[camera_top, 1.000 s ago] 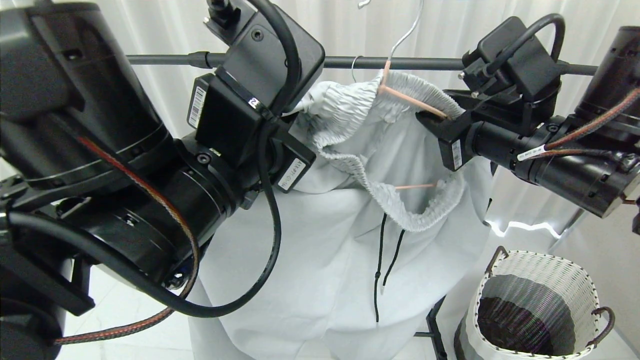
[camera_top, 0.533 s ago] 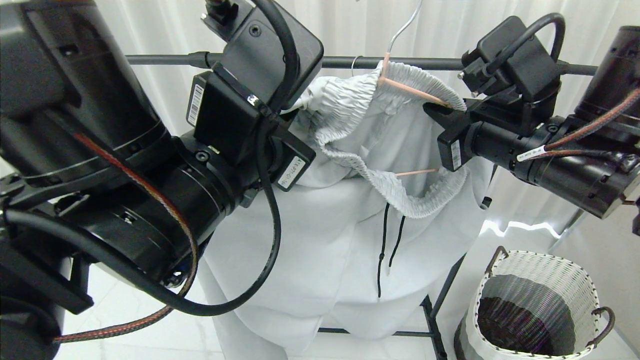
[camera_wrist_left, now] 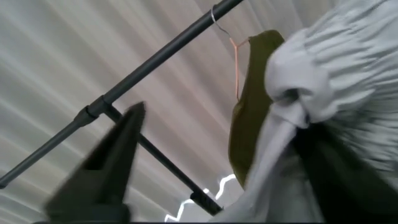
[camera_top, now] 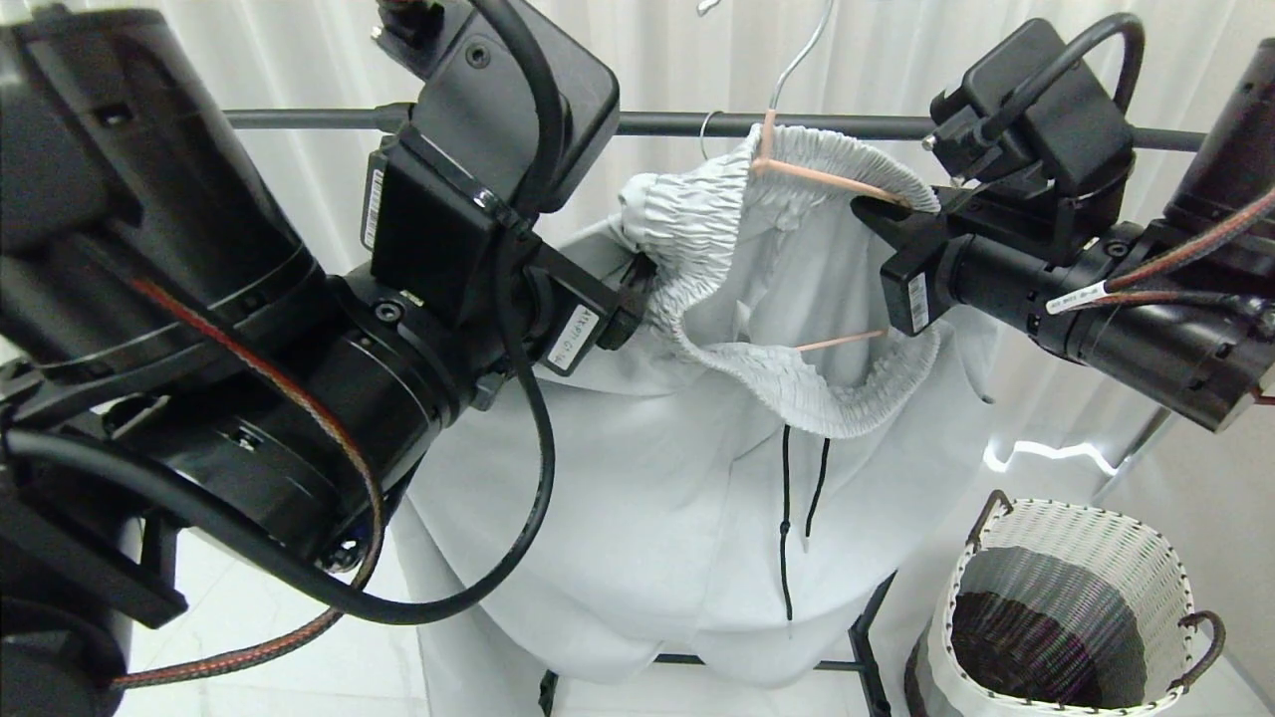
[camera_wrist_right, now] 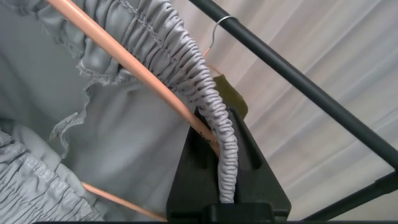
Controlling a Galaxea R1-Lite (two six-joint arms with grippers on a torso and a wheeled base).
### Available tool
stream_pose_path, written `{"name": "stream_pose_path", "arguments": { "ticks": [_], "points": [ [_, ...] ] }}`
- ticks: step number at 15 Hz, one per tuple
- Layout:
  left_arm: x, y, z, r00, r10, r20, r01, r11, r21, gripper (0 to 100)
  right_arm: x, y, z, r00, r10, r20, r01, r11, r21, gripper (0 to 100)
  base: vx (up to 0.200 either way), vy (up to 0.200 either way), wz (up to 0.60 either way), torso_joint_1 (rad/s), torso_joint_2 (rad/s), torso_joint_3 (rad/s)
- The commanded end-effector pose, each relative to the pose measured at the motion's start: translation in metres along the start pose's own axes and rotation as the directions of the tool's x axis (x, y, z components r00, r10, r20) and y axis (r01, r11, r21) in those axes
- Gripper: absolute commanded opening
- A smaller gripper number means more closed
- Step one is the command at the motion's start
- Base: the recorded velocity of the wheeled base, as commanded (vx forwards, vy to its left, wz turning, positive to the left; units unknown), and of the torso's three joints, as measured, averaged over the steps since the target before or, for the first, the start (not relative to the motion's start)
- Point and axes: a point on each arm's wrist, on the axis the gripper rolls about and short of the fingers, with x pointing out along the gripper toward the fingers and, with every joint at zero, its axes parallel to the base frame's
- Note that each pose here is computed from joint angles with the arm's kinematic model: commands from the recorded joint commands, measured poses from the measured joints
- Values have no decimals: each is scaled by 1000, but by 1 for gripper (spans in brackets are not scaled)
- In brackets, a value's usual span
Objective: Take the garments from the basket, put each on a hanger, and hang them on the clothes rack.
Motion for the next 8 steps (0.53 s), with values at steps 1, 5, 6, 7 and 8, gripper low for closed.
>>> {"name": "stream_pose_path", "arguments": {
  "ticks": [1,5,6,7,8],
  "points": [
    [-3,-3,-5,1000,-5,-6,5,1000,-17,100,-3,-4,2,1000,-16,4,16,1000,-1,0,0,0,0,0,0,0],
    [-14,-5,3,996,-62,71,67,996,-65,100,-1,-23,-7,996,-83,-30,82,996,-27,0,0,0,0,0,0,0],
    [-19,-6,5,993,-78,85,84,994,-68,100,-1,-25,-8,995,-92,-35,91,995,-29,0,0,0,0,0,0,0],
    [-22,-8,6,992,-91,90,98,993,-69,100,-1,-27,-9,994,-99,-39,98,995,-31,0,0,0,0,0,0,0],
    [-25,-10,8,990,-102,100,110,991,-73,100,-1,-30,-12,993,-110,-49,109,993,-34,0,0,0,0,0,0,0]
  ]
}}
